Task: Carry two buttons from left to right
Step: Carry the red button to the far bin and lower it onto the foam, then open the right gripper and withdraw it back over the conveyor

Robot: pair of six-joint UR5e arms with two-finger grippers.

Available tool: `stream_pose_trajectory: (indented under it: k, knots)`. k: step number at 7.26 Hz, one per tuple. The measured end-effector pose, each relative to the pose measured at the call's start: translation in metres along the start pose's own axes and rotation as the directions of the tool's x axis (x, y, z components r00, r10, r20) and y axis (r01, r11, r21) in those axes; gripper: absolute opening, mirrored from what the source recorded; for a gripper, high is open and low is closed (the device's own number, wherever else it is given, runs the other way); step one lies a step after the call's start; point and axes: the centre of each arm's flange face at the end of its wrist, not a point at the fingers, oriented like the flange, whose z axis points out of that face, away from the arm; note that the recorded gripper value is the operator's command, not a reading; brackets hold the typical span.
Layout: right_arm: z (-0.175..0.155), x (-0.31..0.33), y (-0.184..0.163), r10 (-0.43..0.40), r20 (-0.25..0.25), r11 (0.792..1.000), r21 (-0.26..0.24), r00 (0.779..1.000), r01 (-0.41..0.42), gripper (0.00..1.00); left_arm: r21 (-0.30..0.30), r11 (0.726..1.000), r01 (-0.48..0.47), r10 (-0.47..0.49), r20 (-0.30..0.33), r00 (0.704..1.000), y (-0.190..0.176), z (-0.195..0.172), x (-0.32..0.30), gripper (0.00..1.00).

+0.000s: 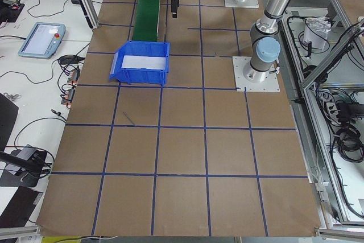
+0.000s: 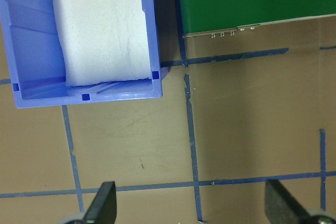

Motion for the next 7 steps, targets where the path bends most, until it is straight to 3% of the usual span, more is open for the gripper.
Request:
stream_pose_trajectory:
  k: [1, 3, 4, 5, 7]
  knots:
    - [0.015, -0.003, -0.007, -0.001, 0.011, 1.0, -0.013, 1.0, 0.002, 0.3, -0.001, 1.0, 0.0, 0.0, 0.0, 1.0, 0.0, 0.0, 0.0, 1.0]
    - [0.034, -0.005, -0.013, -0.002, 0.028, 1.0, -0.025, 1.0, 0.003, 0.51, -0.001, 1.0, 0.0, 0.0, 0.0, 1.0, 0.0, 0.0, 0.0, 1.0]
    - [0.035, -0.005, -0.015, -0.002, 0.031, 1.0, -0.015, 1.0, 0.002, 0.81, -0.001, 1.0, 0.0, 0.0, 0.0, 1.0, 0.0, 0.0, 0.0, 1.0]
    - [0.034, -0.005, -0.016, -0.001, 0.029, 1.0, -0.005, 1.0, 0.001, 0.96, -0.001, 1.0, 0.0, 0.0, 0.0, 1.0, 0.0, 0.0, 0.0, 1.0]
    - [0.02, -0.006, -0.016, 0.0, 0.032, 1.0, 0.026, 0.999, -0.001, 1.0, -0.001, 1.0, 0.0, 0.0, 0.0, 1.0, 0.0, 0.0, 0.0, 1.0]
